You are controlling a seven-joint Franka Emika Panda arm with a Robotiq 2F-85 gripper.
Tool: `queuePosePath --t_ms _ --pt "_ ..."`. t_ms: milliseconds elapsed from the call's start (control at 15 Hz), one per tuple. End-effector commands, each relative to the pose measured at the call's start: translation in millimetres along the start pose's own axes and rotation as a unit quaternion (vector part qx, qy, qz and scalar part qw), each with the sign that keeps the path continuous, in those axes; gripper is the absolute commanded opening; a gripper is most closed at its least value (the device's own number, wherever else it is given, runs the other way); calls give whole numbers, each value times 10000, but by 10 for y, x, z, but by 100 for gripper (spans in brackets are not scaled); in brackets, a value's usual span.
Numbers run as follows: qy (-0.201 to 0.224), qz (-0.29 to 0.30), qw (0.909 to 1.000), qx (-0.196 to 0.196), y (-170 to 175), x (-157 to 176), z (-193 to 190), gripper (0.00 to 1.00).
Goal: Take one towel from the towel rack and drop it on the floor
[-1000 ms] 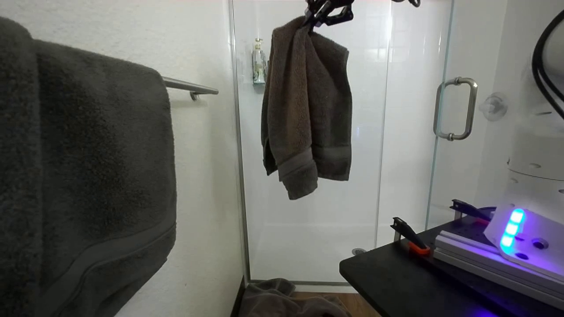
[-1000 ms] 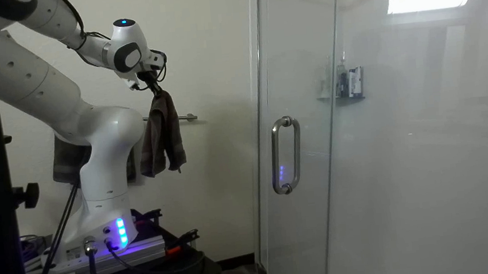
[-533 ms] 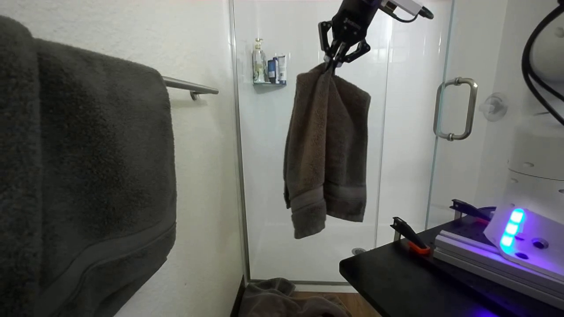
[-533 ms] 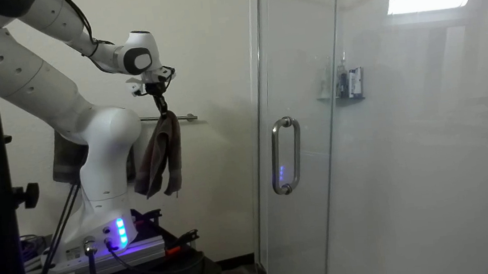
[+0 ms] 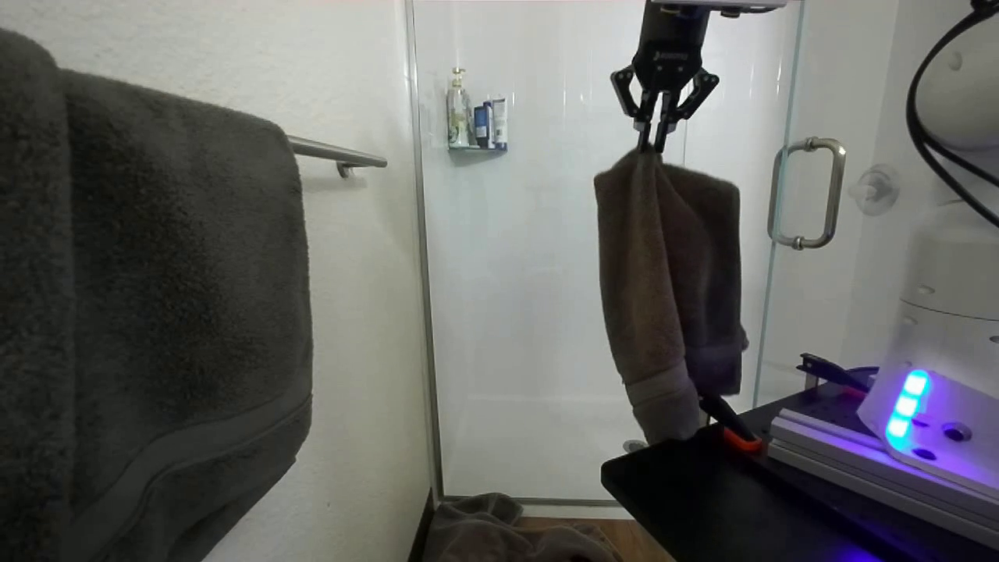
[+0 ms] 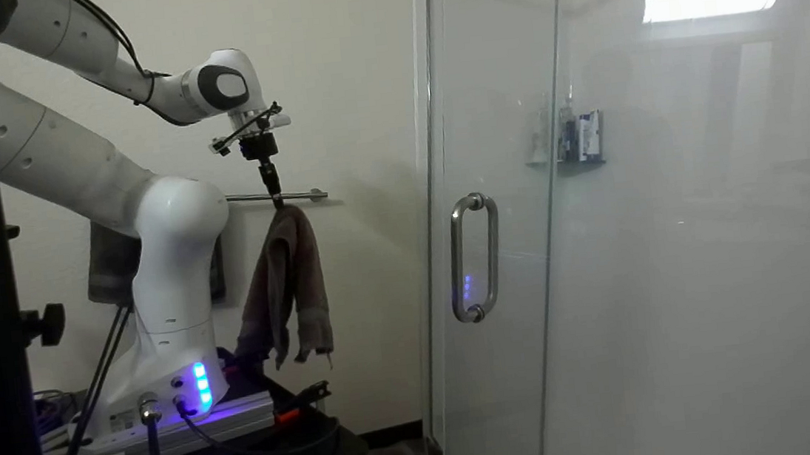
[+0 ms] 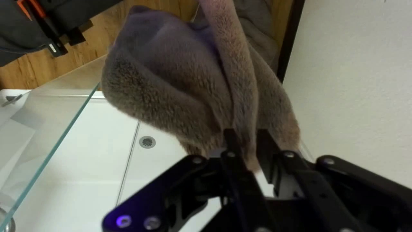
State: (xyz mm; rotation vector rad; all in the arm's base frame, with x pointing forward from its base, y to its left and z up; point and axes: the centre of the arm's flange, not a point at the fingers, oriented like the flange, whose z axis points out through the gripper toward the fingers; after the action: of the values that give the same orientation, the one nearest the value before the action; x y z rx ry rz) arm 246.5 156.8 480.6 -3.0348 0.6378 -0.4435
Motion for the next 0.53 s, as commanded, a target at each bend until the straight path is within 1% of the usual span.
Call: queuePosePath --t_ms 0,67,467 --pt "21 6 10000 6 4 -3 -14 30" --pt "32 7 10000 10 6 -5 -22 34" --pt "33 9 10000 7 6 -6 -22 34"
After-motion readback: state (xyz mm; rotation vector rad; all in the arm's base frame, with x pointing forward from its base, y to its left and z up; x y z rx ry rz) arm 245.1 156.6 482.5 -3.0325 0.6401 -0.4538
